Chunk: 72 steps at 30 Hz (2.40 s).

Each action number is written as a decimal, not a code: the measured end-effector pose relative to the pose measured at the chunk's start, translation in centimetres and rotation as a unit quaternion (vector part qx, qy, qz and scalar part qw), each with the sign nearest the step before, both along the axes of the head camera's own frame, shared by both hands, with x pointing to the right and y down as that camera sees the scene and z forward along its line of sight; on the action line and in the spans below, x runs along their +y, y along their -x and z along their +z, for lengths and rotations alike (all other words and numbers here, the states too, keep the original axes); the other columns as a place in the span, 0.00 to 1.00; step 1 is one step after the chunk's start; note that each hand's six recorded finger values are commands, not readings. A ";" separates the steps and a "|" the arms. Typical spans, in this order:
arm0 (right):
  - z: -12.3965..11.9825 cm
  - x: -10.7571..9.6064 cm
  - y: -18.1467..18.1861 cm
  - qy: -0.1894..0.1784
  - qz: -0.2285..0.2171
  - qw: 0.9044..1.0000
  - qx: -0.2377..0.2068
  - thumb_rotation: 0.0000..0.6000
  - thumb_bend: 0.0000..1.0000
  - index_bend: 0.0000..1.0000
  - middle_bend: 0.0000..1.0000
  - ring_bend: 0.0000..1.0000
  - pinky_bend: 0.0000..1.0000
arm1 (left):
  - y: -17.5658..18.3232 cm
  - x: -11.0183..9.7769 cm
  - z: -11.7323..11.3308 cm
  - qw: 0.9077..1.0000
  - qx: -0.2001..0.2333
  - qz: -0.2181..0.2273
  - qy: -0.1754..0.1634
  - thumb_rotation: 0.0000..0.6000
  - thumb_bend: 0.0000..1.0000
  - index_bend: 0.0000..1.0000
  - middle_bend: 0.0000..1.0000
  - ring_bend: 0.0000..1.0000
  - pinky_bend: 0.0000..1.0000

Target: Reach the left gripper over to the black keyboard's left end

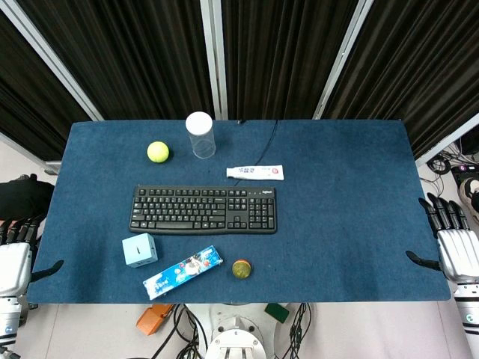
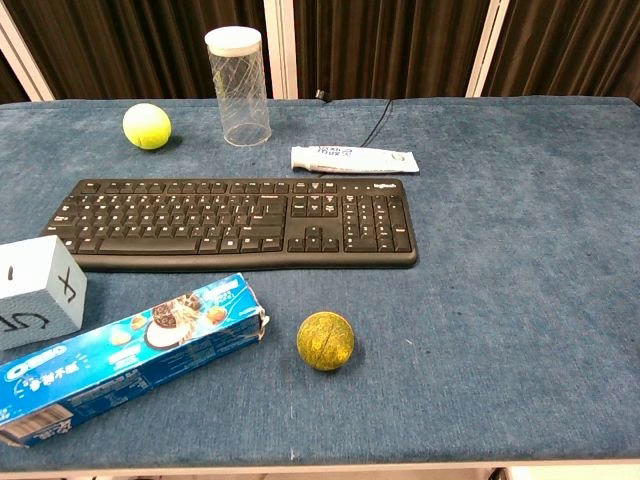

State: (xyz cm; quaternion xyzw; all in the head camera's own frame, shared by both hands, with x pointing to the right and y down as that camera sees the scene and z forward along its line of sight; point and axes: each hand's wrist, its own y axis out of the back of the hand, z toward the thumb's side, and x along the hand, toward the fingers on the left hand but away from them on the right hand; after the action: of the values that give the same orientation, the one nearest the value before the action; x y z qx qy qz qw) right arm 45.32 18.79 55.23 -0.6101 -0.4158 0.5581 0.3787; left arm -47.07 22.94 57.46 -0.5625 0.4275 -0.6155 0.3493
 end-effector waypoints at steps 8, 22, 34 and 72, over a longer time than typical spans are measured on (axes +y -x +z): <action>-0.3 -0.1 -0.2 -0.003 0.003 1.000 0.002 1.00 0.15 0.00 0.00 0.00 0.00 | -1.8 -1.7 0.4 0.999 0.009 0.041 0.002 1.00 0.11 0.12 0.16 0.12 0.03; -0.4 0.6 -0.4 -0.004 0.009 1.000 -0.004 1.00 0.15 0.00 0.00 0.00 0.00 | -9.6 -11.0 3.2 0.982 0.044 0.178 0.044 1.00 0.55 0.18 0.84 0.83 0.83; -0.1 0.6 -0.6 0.003 0.017 1.000 0.002 1.00 0.15 0.00 0.00 0.00 0.00 | -15.3 -15.5 10.7 0.961 0.056 0.191 0.194 1.00 0.83 0.20 0.96 0.96 0.90; 0.3 0.6 -1.1 0.009 0.026 1.000 0.007 1.00 0.14 0.00 0.00 0.00 0.00 | -18.4 -14.6 16.1 0.944 0.027 0.194 0.266 1.00 0.82 0.20 0.96 0.96 0.90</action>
State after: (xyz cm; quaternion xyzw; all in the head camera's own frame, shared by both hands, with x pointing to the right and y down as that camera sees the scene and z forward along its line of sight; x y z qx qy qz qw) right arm 46.38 19.36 55.49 -0.5984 -0.4237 0.5761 0.3612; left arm -28.70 8.29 73.54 -0.7235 0.1400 -0.6118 0.2875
